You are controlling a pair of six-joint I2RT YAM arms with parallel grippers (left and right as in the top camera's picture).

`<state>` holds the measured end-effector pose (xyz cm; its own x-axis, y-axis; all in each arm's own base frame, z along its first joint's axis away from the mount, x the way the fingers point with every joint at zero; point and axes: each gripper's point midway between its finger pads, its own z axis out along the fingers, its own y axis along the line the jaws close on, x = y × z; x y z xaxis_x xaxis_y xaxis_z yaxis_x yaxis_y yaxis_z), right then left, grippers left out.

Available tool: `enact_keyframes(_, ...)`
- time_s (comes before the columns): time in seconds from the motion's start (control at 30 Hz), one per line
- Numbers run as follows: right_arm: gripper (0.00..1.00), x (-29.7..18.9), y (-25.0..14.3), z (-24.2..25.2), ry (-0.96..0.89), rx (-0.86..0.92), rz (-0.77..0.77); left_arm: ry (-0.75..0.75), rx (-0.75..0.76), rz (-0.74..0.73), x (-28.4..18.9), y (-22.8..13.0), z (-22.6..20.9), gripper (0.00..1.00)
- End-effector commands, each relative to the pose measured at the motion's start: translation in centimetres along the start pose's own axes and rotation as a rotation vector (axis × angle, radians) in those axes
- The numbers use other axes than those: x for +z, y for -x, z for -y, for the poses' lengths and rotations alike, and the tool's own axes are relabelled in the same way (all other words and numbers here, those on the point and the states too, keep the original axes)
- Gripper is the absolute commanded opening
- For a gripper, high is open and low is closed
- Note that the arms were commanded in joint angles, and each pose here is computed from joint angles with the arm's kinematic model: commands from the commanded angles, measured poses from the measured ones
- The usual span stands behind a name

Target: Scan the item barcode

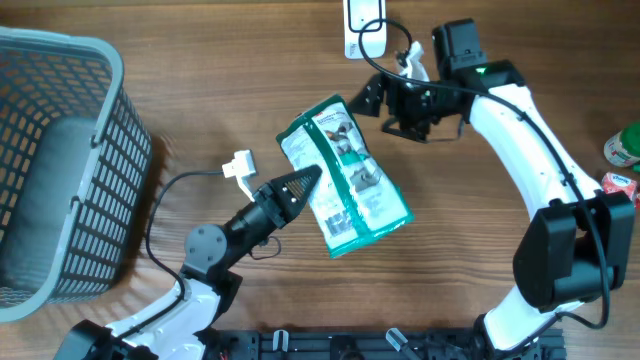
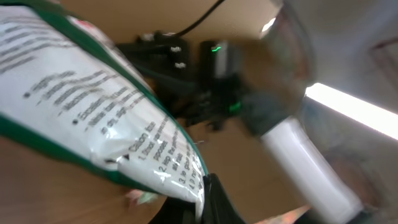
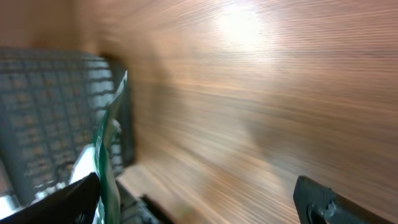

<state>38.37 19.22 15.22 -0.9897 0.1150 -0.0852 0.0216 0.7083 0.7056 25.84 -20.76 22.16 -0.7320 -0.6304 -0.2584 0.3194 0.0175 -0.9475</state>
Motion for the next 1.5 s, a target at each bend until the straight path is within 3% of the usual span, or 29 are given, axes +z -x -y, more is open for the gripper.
enact_keyframes(0.0,1.00,-1.6,-0.2,2.4,-0.009,0.000,-0.026,0.023,0.203,-0.172,-0.8,-2.0,-1.4,0.04)
enact_keyframes(0.1,1.00,-4.3,-1.5,1.2,0.213,0.089,-0.099,0.064,0.246,-0.121,-1.3,-0.1,-2.4,0.04)
enact_keyframes(0.43,1.00,-3.7,-4.0,4.5,0.188,0.184,-0.155,0.094,0.252,-0.046,-1.9,2.2,-2.9,0.04)
enact_keyframes(0.67,0.93,-6.7,-7.4,2.0,0.207,0.007,-0.180,0.100,0.249,-0.030,-1.9,2.5,-2.9,0.04)
enact_keyframes(0.87,0.93,-12.6,-10.6,-0.7,0.044,-0.166,-0.011,0.101,0.249,-0.027,-1.9,2.5,-2.9,0.04)
enact_keyframes(1.03,1.00,-15.5,-10.6,-3.4,0.049,-0.280,0.158,0.077,0.240,-0.020,-1.8,2.6,-2.3,0.04)
enact_keyframes(1.2,1.00,-12.0,-10.1,-4.3,0.349,-0.296,0.070,-0.040,0.295,-0.015,-1.8,2.6,0.8,0.04)
enact_keyframes(1.33,1.00,-8.3,-9.3,-3.5,0.576,-0.253,-0.014,-0.039,0.275,-0.015,-1.8,2.6,0.7,0.04)
enact_keyframes(1.47,1.00,-5.6,-9.7,-6.3,0.758,-0.323,-0.120,-0.038,0.267,-0.016,-1.8,2.6,0.7,0.04)
